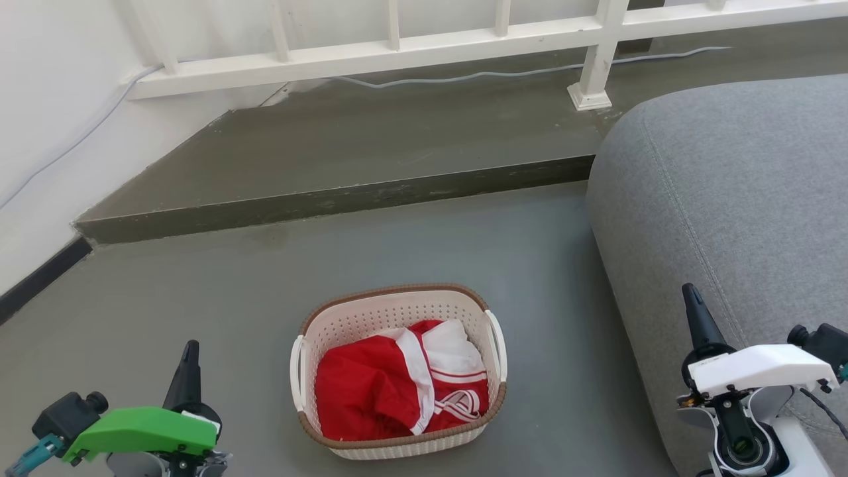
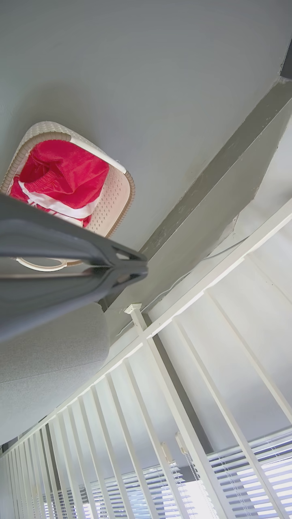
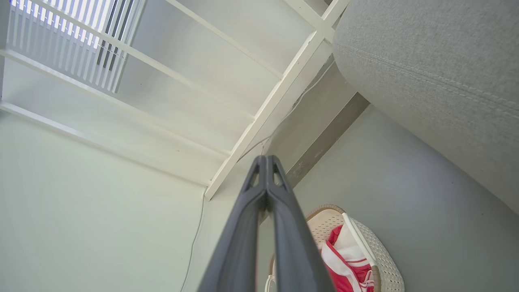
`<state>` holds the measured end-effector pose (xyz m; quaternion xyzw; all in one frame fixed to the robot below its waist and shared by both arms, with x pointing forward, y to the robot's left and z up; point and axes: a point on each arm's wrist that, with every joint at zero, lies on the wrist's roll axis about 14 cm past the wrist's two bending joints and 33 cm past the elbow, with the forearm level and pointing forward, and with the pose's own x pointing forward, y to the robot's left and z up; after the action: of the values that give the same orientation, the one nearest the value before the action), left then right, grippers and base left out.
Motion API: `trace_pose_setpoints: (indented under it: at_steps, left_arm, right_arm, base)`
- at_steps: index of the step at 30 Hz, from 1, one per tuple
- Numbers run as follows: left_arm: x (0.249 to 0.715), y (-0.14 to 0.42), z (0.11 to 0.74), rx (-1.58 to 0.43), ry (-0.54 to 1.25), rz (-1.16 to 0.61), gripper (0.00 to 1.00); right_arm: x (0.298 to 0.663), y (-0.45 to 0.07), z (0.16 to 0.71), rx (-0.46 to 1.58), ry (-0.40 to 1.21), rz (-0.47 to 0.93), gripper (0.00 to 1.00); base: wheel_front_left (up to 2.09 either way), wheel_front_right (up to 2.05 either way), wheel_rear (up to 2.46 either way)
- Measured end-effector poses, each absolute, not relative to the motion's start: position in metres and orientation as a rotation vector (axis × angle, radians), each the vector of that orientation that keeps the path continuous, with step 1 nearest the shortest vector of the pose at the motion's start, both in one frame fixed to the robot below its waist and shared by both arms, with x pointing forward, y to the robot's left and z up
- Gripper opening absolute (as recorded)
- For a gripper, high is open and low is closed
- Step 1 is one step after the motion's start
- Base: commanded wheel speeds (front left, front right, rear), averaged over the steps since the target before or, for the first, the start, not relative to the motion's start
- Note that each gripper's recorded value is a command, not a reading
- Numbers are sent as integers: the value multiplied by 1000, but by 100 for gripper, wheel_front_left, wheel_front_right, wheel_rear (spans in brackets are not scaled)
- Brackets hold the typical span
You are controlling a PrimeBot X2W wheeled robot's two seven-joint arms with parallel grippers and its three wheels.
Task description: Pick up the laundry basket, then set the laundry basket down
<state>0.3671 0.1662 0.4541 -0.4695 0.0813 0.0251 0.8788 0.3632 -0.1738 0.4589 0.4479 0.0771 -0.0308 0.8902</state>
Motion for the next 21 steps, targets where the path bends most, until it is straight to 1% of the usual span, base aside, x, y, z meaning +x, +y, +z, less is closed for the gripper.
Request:
trace_pose_setpoints:
  at_steps: [21]
  left_arm:
    - [370,177,460,-1221,152,80,0]
  right_arm:
    - [369,-186,464,1198,136,-94,0]
  base:
    - [0,0,0]
